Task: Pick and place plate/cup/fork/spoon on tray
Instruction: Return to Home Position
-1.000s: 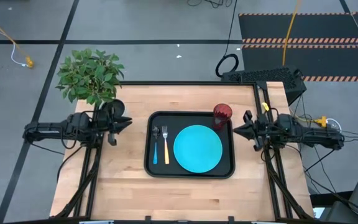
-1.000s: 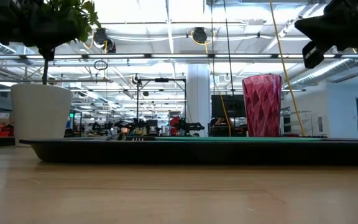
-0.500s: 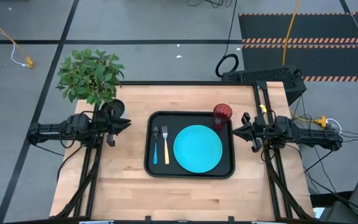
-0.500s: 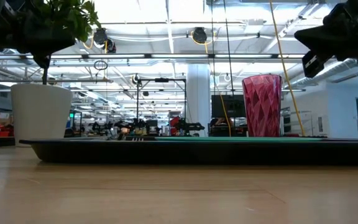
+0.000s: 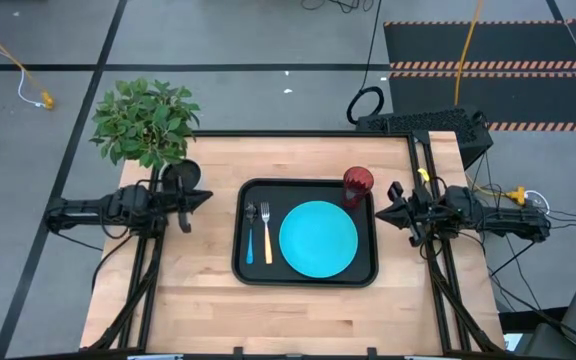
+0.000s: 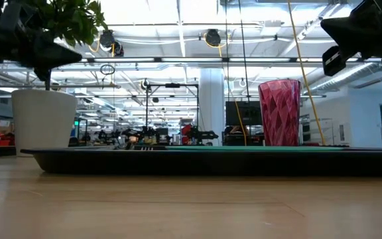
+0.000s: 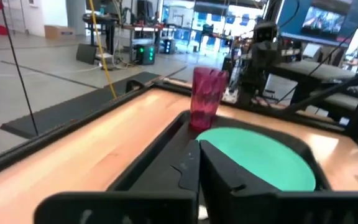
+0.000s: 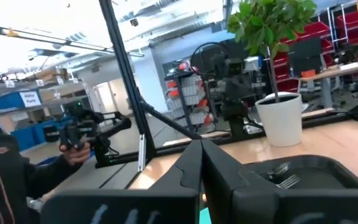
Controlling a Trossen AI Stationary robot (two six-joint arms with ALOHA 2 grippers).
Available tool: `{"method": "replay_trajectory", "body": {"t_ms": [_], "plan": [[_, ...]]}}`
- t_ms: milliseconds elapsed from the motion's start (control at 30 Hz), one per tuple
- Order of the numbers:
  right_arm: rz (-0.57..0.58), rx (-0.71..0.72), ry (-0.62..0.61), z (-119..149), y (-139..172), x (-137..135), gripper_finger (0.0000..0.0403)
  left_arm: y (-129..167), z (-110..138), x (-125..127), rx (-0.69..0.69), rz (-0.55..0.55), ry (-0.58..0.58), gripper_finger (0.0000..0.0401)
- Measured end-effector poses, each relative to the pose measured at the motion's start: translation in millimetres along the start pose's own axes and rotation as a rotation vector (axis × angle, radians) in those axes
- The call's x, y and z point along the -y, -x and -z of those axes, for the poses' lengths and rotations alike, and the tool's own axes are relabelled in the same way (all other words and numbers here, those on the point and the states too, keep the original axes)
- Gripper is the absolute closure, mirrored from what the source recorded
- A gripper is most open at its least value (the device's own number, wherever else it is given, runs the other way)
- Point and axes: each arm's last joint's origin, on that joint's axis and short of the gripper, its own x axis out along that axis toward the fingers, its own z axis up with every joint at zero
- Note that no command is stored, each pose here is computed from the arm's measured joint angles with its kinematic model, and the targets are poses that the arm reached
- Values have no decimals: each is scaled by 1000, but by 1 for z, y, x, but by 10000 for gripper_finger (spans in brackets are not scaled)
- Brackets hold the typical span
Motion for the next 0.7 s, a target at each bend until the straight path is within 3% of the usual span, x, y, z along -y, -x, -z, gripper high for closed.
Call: {"method": "replay_trajectory", "body": {"t_ms": [167, 500, 700], "plan": [[54, 2, -4, 1, 0, 2, 403, -5, 11, 0, 13, 10, -1, 395], [57, 4, -46, 1, 0, 2, 403, -11, 23, 5, 87, 124, -26, 398], [57, 4, -49, 1, 0, 2, 403, -11, 22, 5, 101, 130, -58, 399]]}}
